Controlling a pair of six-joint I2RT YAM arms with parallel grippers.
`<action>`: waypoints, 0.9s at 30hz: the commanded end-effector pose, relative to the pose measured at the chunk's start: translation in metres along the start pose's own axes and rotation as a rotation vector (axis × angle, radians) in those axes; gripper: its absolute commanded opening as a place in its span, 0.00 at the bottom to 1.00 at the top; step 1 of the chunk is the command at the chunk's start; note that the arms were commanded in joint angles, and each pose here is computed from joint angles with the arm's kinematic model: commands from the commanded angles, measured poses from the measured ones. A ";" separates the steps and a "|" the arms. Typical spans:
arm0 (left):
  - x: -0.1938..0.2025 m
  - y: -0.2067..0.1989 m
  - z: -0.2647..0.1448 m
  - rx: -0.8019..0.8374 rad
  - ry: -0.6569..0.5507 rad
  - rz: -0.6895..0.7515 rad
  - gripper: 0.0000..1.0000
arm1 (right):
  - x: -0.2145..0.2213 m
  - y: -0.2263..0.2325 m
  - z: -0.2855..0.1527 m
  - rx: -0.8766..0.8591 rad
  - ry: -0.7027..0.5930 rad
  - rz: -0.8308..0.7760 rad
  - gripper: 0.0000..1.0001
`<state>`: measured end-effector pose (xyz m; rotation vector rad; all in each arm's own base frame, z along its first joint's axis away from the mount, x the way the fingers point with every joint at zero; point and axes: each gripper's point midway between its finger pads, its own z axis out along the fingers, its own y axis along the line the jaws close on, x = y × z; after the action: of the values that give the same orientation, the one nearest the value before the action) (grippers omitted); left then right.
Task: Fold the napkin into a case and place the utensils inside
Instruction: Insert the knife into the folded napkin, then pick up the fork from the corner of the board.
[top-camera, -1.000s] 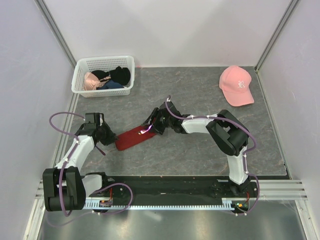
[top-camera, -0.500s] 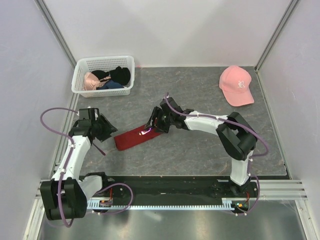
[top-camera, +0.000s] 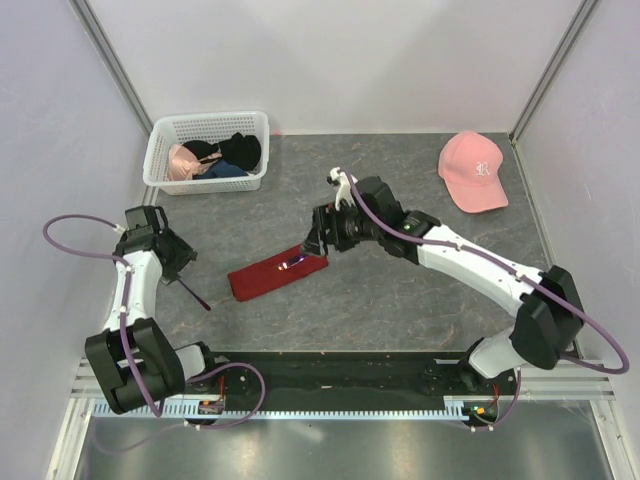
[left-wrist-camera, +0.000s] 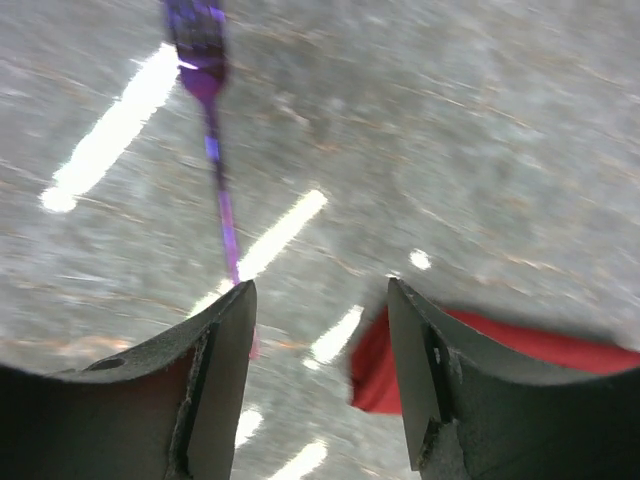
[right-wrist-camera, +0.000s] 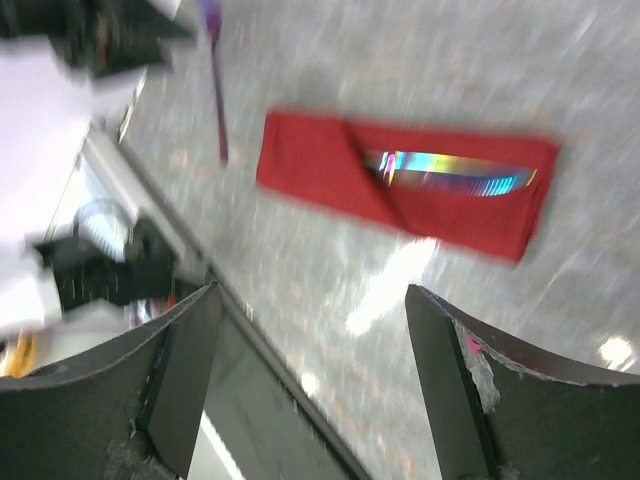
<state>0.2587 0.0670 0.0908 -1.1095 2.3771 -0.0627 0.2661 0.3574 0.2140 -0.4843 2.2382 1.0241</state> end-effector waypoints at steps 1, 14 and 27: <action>-0.027 0.021 0.002 -0.122 -0.065 0.085 0.65 | 0.043 0.012 -0.012 -0.166 0.088 -0.037 0.82; 0.006 0.067 0.069 -0.371 0.098 0.048 0.56 | 0.060 0.000 -0.041 -0.222 0.068 -0.027 0.83; 0.000 0.068 0.097 -0.390 0.103 0.058 0.13 | 0.042 -0.017 -0.044 -0.183 0.024 0.016 0.83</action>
<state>0.2578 0.1092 0.0122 -1.2261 2.6127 0.2611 0.2151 0.3138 0.1853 -0.5805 2.2433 1.2330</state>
